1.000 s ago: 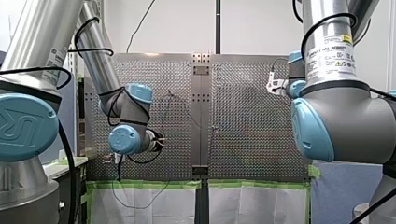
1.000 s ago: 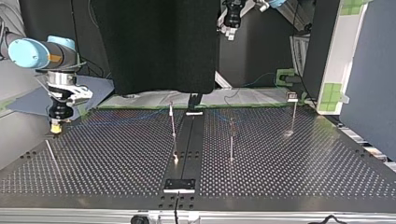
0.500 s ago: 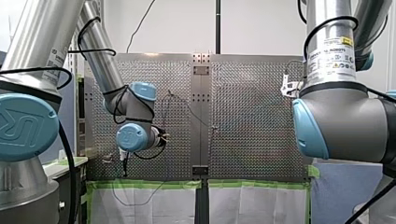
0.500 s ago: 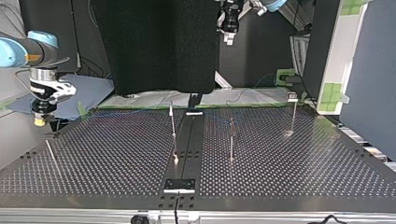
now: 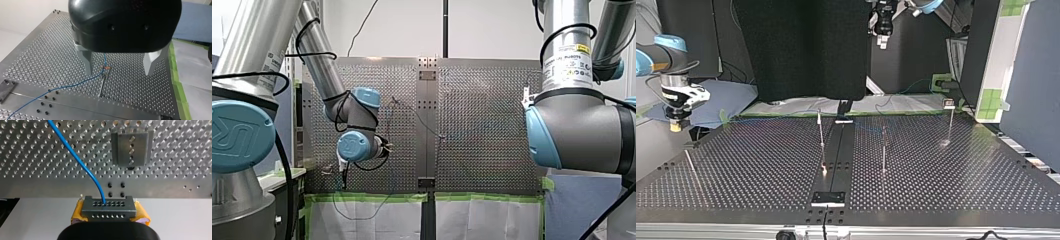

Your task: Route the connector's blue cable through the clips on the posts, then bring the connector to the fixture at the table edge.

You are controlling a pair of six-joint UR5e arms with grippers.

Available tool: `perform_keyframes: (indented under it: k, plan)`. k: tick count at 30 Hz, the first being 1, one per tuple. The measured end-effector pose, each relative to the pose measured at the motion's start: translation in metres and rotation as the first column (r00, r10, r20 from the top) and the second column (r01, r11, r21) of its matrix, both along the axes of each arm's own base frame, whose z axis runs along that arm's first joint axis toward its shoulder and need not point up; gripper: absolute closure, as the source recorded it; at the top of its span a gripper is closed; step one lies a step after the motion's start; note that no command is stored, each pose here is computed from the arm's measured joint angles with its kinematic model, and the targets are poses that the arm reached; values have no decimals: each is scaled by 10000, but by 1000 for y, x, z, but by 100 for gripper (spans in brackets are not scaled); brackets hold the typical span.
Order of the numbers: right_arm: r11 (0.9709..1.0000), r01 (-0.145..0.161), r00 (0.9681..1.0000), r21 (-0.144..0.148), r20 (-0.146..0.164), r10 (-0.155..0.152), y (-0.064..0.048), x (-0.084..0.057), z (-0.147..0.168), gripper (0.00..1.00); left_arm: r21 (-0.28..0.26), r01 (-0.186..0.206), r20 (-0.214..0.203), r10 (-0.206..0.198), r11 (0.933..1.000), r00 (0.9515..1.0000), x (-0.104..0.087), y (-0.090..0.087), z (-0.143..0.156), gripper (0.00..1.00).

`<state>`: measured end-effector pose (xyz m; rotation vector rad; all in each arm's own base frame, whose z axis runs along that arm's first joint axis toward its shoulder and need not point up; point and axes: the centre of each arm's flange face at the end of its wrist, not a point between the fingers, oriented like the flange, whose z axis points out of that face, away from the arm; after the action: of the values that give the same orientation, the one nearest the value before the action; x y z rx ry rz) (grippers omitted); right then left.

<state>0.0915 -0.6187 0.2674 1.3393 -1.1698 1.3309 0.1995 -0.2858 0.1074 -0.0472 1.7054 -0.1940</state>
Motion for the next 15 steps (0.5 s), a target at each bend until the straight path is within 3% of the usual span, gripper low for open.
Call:
perform_keyframes:
  k: [7,15]
  plan:
    - [9982,-570,9984,-194,13,571,-5,5,6,100,36,-69,-30,69,10000,10000,3,0,1,2]
    - [9926,-1169,9931,-322,24,1170,-7,9,9,100,96,-96,-90,97,9999,9999,4,-1,2,2]
